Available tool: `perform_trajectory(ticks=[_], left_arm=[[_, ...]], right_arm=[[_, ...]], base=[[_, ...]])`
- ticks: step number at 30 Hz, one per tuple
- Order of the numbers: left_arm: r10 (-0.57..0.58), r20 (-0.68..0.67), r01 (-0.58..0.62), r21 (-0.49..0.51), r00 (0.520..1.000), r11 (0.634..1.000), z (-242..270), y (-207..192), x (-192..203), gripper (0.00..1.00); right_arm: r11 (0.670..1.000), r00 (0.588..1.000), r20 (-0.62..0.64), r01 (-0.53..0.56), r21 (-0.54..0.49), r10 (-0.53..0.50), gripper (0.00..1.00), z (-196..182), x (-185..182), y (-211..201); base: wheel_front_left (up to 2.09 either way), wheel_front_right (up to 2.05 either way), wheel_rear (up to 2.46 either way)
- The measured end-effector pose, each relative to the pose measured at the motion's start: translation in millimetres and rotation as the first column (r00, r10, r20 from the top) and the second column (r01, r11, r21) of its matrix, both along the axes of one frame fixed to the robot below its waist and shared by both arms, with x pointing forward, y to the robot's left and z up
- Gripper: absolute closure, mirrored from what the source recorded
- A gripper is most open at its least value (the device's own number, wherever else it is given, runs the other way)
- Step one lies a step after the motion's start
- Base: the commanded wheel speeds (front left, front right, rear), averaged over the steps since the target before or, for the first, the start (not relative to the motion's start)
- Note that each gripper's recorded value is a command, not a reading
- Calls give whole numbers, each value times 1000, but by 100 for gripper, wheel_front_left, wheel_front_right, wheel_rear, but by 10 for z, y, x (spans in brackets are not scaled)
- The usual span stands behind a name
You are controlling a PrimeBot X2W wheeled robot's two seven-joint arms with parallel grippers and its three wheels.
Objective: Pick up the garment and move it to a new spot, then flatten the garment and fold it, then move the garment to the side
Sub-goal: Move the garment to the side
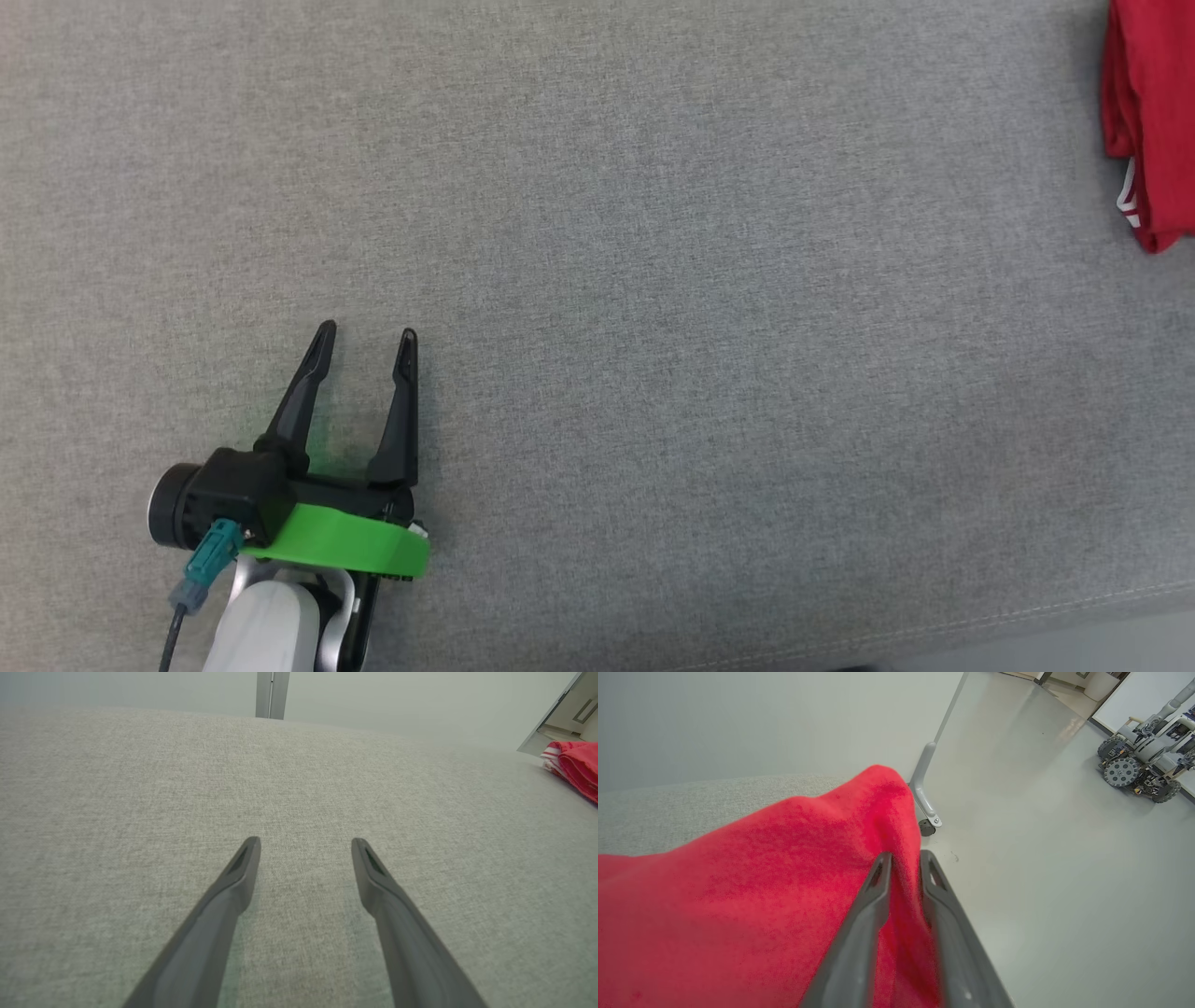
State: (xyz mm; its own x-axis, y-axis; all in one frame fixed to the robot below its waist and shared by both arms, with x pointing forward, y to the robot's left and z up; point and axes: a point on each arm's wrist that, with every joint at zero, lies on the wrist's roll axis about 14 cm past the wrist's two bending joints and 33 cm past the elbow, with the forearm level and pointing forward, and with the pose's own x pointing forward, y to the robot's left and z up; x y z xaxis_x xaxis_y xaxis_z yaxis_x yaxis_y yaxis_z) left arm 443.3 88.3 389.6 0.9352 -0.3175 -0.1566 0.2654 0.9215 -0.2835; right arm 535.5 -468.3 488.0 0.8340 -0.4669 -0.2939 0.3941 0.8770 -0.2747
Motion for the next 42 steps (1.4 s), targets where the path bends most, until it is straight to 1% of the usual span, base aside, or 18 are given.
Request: perform_trajectory(ticks=[5,13,18,24,28,31,35,40,42], left_arm=[[3,-8,-2,14,1000,1000,-44,53,-4,0],[-12,5,12,13,1000,1000,-1,1,17,0],[-12,29,12,1,1000,1000,100,-22,38,0],[24,67,-22,-25,997,999,297,30,65,0],[70,90,-66,-47,993,997,443,113,67,0],[107,108,-100,-67,988,993,567,172,54,0],[145,113,-135,-87,983,987,668,240,-41,0],[190,125,-179,-89,974,980,787,337,-182,0],[204,128,-194,-86,971,977,816,373,-247,0]], right_arm=[[999,1000,16,-10,-40,11,0,-30,29,-5],[999,999,30,-22,-37,23,0,-76,-15,100],[996,993,90,-70,-51,74,0,73,74,288],[984,967,186,-163,-66,172,0,319,176,686],[966,923,285,-247,-83,260,0,568,177,1056],[952,891,337,-299,-70,305,0,627,54,1302],[925,840,401,-376,-55,365,0,711,-143,1657],[895,784,489,-445,11,383,0,725,-469,2088],[888,773,509,-459,34,379,0,695,-611,2207]], base=[[0,0,0],[0,0,0],[0,0,0],[0,0,0],[0,0,0],[0,0,0],[0,0,0],[0,0,0],[0,0,0]])
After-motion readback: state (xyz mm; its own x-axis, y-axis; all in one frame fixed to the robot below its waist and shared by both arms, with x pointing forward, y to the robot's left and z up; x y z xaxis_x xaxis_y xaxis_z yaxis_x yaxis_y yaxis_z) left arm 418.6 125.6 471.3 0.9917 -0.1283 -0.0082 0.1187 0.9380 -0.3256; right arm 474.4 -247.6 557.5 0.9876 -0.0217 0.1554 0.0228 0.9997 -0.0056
